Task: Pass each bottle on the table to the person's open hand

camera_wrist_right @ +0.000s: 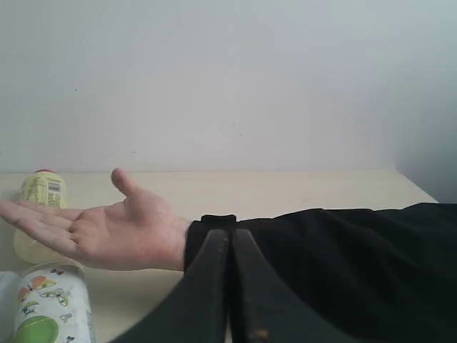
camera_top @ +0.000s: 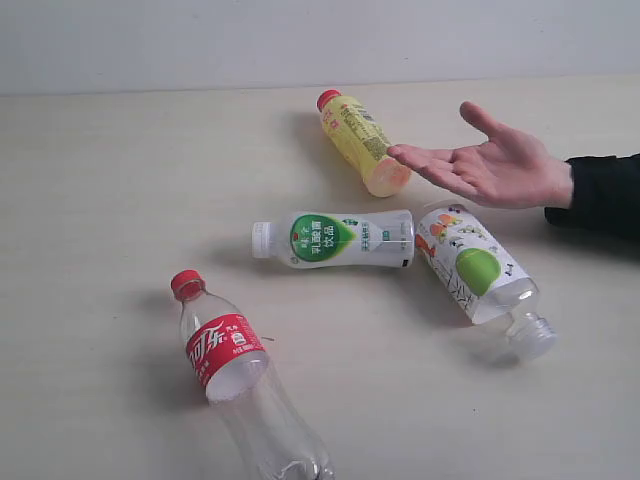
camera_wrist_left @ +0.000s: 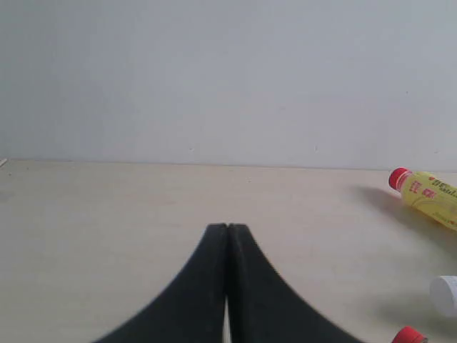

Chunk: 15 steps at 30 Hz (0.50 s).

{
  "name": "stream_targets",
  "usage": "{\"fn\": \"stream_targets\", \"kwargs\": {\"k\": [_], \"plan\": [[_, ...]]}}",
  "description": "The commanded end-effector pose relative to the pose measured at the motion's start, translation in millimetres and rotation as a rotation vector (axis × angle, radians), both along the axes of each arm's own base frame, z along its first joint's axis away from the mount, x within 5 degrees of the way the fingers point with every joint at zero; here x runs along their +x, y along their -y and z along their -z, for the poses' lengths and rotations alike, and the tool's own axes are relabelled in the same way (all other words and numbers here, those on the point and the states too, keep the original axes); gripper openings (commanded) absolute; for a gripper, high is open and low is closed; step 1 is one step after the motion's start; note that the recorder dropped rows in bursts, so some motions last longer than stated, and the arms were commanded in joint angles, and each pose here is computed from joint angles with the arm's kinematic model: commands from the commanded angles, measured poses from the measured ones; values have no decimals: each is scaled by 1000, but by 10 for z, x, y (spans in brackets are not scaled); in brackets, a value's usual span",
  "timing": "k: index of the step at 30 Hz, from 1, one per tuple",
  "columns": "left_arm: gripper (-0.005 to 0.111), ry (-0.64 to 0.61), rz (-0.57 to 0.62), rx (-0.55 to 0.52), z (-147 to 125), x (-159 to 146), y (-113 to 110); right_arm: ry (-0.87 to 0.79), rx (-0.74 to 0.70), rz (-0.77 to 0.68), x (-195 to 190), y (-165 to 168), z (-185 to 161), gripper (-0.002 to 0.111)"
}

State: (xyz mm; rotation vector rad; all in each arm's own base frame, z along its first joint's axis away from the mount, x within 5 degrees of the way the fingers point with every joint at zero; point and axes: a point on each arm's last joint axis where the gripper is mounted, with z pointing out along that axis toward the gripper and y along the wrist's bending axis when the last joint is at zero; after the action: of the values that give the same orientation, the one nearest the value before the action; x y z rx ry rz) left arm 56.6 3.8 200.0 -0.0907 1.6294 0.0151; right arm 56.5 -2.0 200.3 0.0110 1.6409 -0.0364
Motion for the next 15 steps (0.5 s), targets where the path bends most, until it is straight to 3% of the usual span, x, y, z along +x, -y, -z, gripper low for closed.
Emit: {"fn": "stream_targets", "kwargs": {"k": [1,15], "plan": [[1,5,6,-7,-1,-4,4,5,-4,-39,-2,-22,9,0],[1,5,6,-7,-1,-4,4,5,-15,-39,-2,-21,9,0]]}}
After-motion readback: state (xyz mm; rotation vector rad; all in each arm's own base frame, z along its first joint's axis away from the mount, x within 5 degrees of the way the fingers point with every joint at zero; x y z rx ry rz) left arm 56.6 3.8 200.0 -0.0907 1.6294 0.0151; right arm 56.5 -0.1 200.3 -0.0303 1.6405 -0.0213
